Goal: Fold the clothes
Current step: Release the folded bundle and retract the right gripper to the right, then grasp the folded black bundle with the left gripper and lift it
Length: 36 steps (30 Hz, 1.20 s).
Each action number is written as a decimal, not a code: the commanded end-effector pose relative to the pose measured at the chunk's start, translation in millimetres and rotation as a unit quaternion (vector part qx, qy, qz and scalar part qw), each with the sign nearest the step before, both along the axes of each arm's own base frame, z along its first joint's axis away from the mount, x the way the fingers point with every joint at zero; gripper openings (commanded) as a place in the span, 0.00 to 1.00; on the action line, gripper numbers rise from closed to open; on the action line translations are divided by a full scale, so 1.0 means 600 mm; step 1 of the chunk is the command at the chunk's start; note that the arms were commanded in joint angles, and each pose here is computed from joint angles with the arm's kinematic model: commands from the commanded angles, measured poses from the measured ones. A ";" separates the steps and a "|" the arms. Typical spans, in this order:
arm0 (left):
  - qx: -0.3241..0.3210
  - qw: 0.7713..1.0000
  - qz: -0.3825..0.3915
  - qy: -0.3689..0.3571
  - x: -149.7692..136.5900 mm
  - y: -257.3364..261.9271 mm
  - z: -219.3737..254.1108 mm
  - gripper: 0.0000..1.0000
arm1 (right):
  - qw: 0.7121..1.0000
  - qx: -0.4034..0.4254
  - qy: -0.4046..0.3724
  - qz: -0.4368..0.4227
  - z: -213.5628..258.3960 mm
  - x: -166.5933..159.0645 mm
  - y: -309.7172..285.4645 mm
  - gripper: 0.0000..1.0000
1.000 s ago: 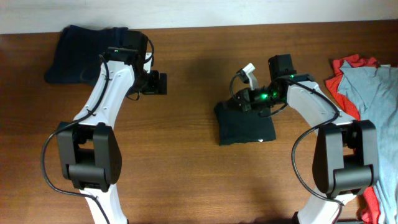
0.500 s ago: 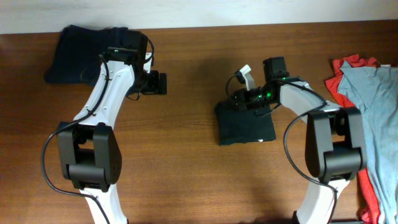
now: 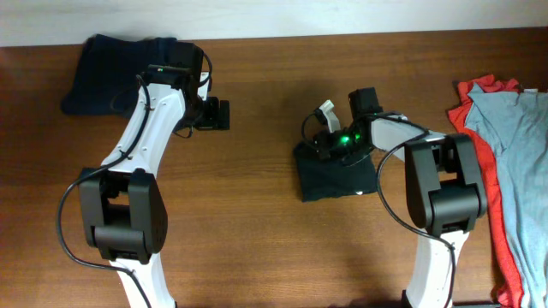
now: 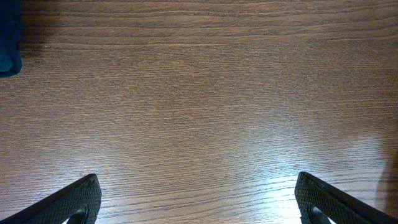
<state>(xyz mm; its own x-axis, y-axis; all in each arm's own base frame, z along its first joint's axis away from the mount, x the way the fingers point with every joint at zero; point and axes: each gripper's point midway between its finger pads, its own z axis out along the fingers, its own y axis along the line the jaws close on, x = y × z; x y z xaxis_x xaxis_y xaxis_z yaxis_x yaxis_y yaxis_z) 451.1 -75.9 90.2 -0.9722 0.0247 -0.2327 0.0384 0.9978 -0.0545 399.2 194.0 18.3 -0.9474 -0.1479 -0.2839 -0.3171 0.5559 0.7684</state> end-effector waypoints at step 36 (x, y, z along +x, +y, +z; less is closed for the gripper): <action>-0.175 0.981 -0.067 -0.056 0.032 -0.121 0.054 0.99 | 0.859 -0.344 0.003 -0.379 0.262 -0.070 -0.561 0.99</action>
